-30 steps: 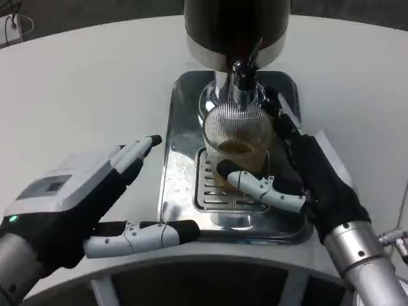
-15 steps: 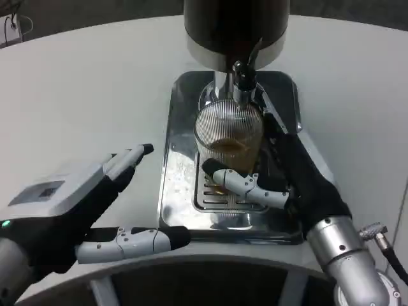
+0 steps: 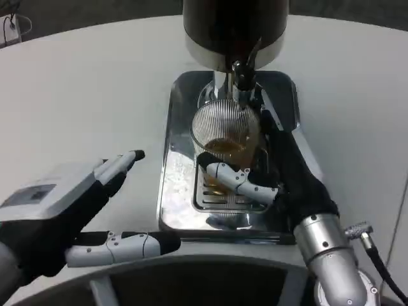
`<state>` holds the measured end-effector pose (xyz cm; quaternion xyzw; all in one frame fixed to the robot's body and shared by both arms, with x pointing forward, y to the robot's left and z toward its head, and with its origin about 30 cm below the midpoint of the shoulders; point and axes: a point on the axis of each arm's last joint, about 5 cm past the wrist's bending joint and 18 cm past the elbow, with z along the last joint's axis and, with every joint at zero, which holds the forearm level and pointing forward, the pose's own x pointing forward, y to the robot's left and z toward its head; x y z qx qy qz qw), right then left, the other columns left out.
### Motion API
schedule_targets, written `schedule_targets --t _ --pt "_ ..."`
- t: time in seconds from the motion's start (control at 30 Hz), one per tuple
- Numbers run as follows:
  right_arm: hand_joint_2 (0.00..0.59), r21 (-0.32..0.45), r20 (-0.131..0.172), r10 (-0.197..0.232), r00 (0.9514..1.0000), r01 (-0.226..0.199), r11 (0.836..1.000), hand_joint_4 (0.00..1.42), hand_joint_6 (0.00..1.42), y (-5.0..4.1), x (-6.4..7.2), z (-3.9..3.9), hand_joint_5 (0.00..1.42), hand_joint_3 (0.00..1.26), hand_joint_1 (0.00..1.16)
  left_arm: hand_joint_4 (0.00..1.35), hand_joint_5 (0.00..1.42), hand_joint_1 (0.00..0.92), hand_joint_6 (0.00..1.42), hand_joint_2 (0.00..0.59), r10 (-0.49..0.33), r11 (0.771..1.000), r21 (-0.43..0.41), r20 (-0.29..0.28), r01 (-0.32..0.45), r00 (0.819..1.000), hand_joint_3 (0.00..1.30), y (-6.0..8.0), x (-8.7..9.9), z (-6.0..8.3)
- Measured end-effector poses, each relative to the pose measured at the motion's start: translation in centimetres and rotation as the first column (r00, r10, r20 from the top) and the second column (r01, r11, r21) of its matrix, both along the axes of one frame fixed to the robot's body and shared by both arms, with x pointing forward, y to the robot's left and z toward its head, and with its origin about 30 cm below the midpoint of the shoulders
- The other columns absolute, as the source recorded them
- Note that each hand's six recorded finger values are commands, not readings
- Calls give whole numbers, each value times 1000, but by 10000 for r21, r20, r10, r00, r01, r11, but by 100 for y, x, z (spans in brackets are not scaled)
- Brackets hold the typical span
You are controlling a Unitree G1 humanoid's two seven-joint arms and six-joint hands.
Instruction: Grasp the cup under the faucet to collect the drink, then remove the cup.
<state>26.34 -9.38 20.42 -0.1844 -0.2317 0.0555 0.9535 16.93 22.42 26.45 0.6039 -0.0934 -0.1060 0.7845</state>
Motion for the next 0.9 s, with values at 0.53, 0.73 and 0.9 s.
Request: schedule_targets --t 0.53,0.73,0.9 --pt "217 168 -123 -634 9979 636 9978 54 81 178 -1 -51 108 0 802 0 0 0 91 4 42 9999 163 -248 -38 9997 0 42 -17 19" --pt "219 204 -160 -817 9965 820 9964 66 81 236 12 -52 120 0 802 0 0 0 91 4 81 9997 213 -335 -74 9994 0 51 -15 15" --pt "224 298 -202 -878 9959 883 9956 83 89 276 36 -46 129 0 788 0 0 0 91 4 218 9995 241 -459 -207 9987 0 82 -31 8"
